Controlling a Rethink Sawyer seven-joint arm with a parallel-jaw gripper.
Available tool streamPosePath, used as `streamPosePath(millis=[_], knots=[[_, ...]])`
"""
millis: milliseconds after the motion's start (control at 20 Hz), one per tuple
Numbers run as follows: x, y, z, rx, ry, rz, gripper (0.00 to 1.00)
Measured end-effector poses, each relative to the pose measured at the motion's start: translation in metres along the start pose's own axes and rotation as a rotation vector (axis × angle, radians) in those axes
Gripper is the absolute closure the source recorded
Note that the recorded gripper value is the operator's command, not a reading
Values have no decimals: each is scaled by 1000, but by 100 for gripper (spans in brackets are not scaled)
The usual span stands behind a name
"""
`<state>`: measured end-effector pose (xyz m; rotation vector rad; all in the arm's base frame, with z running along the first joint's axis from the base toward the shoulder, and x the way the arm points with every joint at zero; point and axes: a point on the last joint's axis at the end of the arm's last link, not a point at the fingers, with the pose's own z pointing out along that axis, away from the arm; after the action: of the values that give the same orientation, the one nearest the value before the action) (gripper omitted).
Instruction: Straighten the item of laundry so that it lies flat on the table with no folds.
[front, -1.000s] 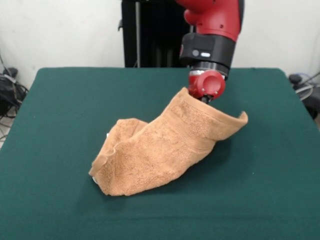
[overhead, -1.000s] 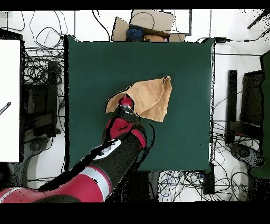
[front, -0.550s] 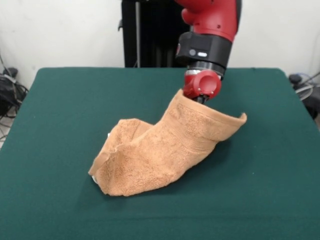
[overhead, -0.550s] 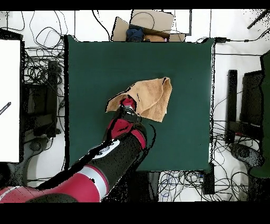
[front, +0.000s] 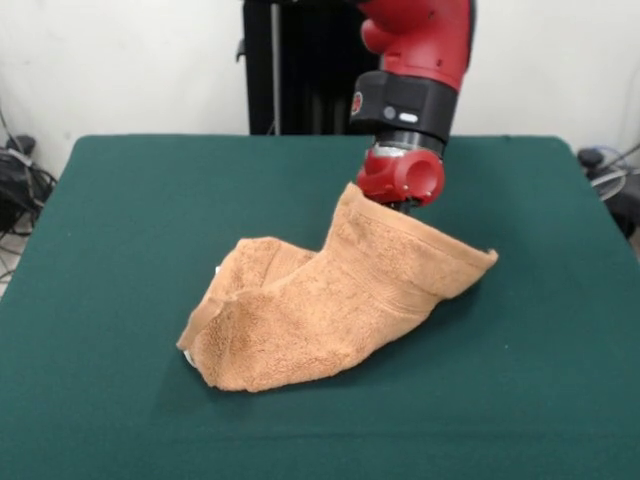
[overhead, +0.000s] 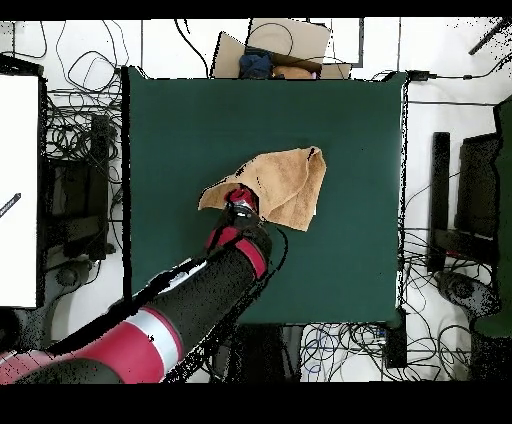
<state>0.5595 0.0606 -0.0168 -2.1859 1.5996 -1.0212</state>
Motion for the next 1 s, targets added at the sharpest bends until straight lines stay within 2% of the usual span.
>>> streamPosePath(millis=[300, 500, 1000], knots=[[1, 1, 5, -43, -1, -178, 0], [12, -2, 11, -73, 28, -293, 0], [40, -29, 23, -47, 75, -427, 0]])
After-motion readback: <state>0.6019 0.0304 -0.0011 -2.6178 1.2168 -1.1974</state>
